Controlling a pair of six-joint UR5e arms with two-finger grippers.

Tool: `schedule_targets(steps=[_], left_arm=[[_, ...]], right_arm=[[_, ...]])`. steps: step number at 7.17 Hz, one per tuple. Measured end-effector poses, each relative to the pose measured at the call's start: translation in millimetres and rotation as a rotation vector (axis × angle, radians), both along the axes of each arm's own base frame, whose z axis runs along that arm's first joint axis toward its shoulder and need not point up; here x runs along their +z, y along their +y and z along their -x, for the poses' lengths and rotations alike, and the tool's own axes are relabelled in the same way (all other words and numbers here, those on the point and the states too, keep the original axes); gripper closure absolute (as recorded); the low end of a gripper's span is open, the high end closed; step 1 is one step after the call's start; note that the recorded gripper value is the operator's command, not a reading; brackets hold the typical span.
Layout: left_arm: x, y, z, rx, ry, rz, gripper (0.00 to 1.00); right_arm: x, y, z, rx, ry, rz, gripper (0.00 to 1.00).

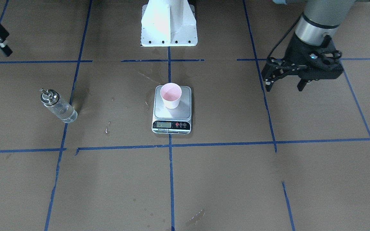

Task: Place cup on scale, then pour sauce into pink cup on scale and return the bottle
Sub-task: 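Withdraw the left arm from the scale while the right arm reaches toward the bottle, then close the right gripper around the glass sauce bottle's body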

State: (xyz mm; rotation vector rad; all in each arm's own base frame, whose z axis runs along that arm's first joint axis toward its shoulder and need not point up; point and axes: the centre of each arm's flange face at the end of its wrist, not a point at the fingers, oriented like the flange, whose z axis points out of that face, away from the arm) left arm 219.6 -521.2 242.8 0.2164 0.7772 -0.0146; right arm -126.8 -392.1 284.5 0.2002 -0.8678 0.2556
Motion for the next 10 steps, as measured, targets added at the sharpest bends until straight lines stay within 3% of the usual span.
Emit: schedule_targets(steps=[2,4,7,10], left_arm=[[42.8,-13.4,68.5,0.099,-0.054,-0.096,0.0],[89.3,-14.7,118.2,0.228,-0.128,-0.199,0.0],[164.6,2.1,177.4,0.346,-0.171,-0.253,0.0],[194.3,11.3,208.7,0.259,-0.167,-0.162,0.0]], right_arm=[[4.0,37.2,40.3,0.061,0.017,-0.041,0.0],[46.9,66.4,65.7,0.136,0.06,-0.142,0.0],[87.8,89.1,131.3,0.236,0.149,-0.266,0.0],[151.9,94.5,181.3,0.325,0.159,-0.393,0.0]])
